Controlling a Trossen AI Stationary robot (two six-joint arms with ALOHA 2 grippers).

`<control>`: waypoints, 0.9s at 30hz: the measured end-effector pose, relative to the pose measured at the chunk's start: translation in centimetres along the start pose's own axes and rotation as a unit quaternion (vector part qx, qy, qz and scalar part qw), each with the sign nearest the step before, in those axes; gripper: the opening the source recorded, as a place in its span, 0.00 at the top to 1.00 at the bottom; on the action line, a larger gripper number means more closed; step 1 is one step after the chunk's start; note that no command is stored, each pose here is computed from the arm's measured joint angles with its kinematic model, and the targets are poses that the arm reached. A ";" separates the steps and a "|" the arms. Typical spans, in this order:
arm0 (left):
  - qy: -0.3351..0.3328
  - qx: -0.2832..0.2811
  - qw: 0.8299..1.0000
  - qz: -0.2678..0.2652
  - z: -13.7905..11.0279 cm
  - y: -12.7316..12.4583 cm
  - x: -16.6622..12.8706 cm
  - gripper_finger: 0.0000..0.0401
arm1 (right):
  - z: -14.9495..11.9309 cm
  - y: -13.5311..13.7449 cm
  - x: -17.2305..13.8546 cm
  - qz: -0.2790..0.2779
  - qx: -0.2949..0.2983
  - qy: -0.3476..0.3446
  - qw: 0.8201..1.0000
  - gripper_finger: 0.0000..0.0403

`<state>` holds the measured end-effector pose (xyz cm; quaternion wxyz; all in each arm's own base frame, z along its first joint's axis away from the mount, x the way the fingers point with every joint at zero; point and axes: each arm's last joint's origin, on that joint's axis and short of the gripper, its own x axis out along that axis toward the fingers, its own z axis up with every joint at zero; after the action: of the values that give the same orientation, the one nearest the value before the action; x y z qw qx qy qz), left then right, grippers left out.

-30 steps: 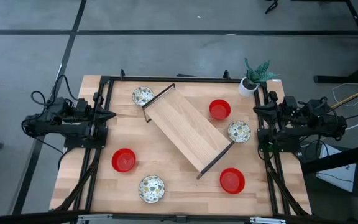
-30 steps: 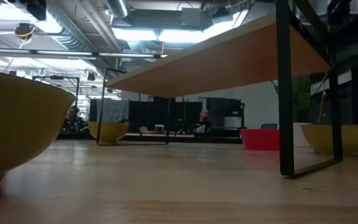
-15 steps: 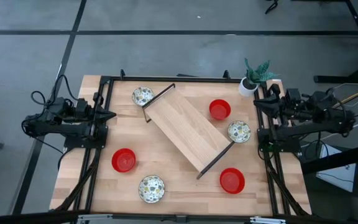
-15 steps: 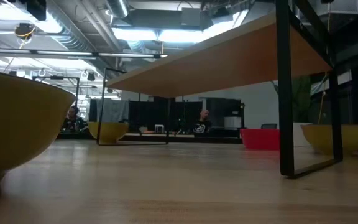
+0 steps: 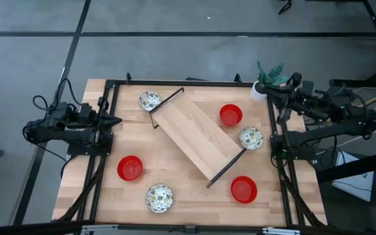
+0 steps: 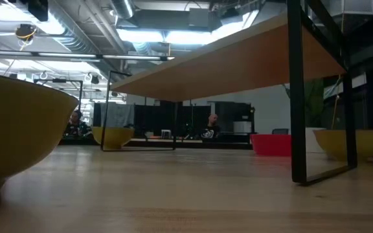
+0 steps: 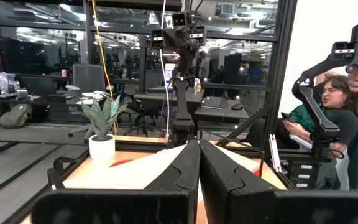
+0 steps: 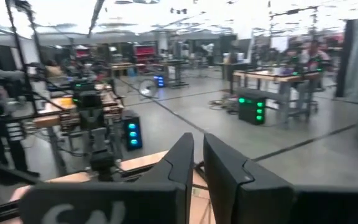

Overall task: Pick & Place Mini bowls
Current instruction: Put the middle white patterned bowl on the shelf

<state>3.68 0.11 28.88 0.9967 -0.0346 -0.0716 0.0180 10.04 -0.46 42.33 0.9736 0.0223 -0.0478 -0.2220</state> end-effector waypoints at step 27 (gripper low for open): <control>0.000 0.000 1.000 0.000 0.0 0.0 0.0 0.99 | 0.3 1.7 3.9 0.062 -0.041 0.027 0.997 0.90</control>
<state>3.67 0.11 28.88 0.9967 -0.0347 -0.0717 0.0179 14.22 -0.60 43.03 0.9865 -0.0146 -0.0135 -0.1627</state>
